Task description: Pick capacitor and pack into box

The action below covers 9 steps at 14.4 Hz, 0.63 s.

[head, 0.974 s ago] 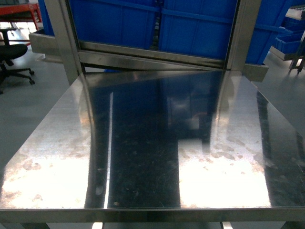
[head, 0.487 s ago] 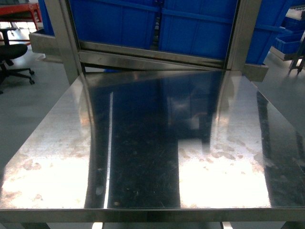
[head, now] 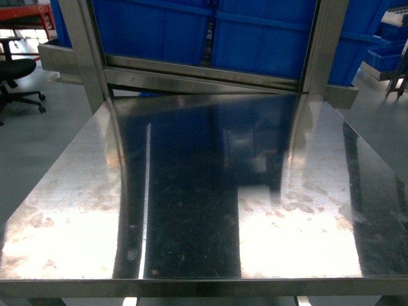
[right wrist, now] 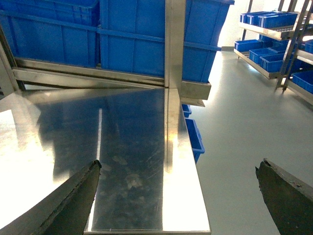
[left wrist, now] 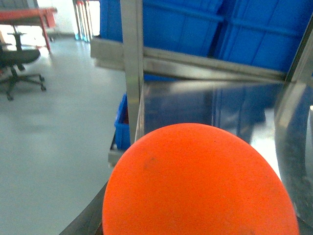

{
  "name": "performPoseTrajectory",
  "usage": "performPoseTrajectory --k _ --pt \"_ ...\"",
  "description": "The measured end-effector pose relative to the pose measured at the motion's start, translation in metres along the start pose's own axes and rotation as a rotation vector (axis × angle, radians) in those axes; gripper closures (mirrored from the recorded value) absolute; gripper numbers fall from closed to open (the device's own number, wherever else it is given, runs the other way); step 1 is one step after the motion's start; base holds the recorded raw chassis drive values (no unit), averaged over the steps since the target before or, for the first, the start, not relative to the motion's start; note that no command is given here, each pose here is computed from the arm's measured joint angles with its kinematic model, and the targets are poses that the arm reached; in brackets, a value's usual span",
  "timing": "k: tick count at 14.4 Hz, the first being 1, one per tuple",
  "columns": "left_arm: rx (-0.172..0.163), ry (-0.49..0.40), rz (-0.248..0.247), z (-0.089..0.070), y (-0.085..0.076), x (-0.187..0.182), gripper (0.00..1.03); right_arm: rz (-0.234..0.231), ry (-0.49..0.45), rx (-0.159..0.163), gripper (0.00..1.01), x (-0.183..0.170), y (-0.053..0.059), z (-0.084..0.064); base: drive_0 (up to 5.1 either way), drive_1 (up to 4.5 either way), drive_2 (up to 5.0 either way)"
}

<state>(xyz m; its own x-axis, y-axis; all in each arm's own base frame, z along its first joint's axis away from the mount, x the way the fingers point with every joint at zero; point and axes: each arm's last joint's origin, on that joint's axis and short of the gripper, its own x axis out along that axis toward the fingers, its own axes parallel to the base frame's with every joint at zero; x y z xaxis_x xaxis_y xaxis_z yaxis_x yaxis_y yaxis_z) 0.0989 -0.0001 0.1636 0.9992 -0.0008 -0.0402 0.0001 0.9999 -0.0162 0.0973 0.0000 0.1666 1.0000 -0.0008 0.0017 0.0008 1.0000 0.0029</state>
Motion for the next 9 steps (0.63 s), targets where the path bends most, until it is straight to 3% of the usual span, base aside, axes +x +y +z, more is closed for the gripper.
performPoseTrajectory --k 1,9 --pt "0.001 -0.060 -0.003 0.0056 -0.0002 -0.0017 0.59 0.000 0.000 0.000 0.03 0.0000 0.0000 0.0000 0.0 0.00 0.0" --pt "0.002 -0.037 0.001 0.0031 0.0000 -0.0016 0.59 0.000 0.000 0.000 0.03 0.0000 0.0000 0.0000 0.0 0.00 0.0"
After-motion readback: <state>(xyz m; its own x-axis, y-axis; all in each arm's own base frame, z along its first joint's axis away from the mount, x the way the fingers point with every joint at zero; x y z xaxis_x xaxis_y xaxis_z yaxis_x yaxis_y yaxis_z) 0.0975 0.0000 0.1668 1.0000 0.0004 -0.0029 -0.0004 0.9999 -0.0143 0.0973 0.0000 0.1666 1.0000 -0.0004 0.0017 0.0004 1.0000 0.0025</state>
